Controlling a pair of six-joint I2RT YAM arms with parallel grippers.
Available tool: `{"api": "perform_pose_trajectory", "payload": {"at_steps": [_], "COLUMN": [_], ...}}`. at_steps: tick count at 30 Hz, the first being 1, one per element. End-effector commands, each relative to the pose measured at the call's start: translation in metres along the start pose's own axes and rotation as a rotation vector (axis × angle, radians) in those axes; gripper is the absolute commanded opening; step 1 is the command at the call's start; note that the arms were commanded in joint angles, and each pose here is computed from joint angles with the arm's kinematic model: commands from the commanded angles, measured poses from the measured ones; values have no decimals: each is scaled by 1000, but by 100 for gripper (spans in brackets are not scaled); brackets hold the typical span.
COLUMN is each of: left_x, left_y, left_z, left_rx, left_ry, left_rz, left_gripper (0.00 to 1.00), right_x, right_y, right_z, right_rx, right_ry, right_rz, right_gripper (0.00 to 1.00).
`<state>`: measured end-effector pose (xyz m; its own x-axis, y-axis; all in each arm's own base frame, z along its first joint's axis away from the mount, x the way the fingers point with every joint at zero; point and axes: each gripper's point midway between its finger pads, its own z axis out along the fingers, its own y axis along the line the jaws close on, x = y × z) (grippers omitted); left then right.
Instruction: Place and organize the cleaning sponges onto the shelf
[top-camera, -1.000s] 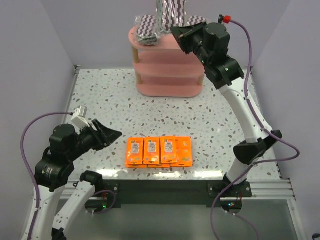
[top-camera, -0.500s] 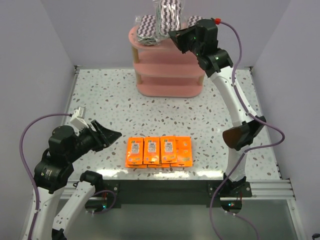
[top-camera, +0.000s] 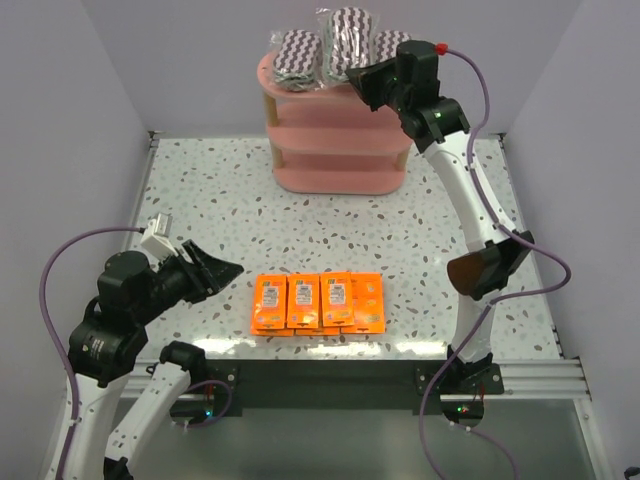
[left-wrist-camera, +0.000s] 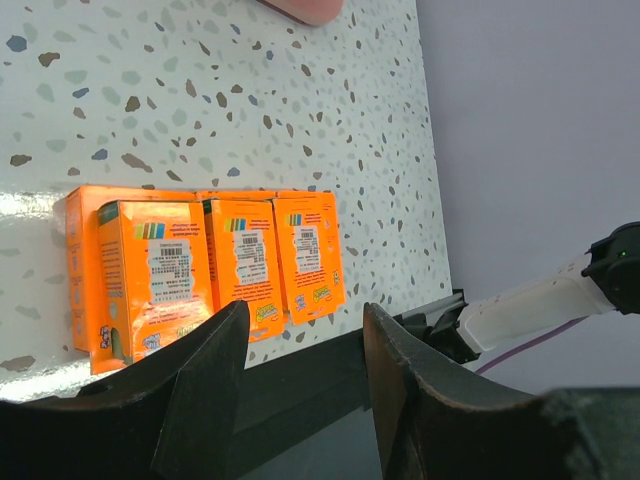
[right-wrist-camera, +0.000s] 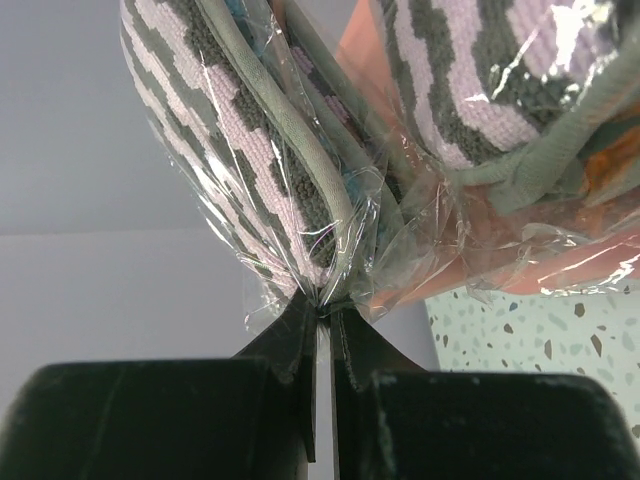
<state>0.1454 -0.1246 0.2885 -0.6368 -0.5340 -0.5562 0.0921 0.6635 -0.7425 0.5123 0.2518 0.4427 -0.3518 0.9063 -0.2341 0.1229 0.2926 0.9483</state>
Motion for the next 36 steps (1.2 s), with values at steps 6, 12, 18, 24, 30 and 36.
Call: {"api": "perform_pose_trajectory", "payload": {"at_steps": [6, 12, 18, 24, 30, 36], "left_x": [1, 0, -1, -2, -4, -2], "left_y": [-1, -3, -5, -7, -11, -9], "left_z": [-4, -4, -5, -4, -3, 6], "left_rx": [5, 10, 18, 28, 46, 57], "left_ry": [-10, -13, -15, -17, -21, -3], "left_rz": [-5, -11, -19, -24, -23, -26], "left_gripper": [55, 55, 55, 55, 56, 57], "right_x": [-19, -14, -13, -15, -8, 2], "right_y": [7, 14, 33, 58, 86, 50], "right_z": [-9, -9, -17, -32, -68, -93], "right_rx": [-13, -38, -103, -181, -282, -197], "right_ry": [-41, -5, 16, 26, 93, 137], "right_rz": [23, 24, 12, 6, -29, -129], "right_gripper": [0, 13, 48, 58, 64, 73]}}
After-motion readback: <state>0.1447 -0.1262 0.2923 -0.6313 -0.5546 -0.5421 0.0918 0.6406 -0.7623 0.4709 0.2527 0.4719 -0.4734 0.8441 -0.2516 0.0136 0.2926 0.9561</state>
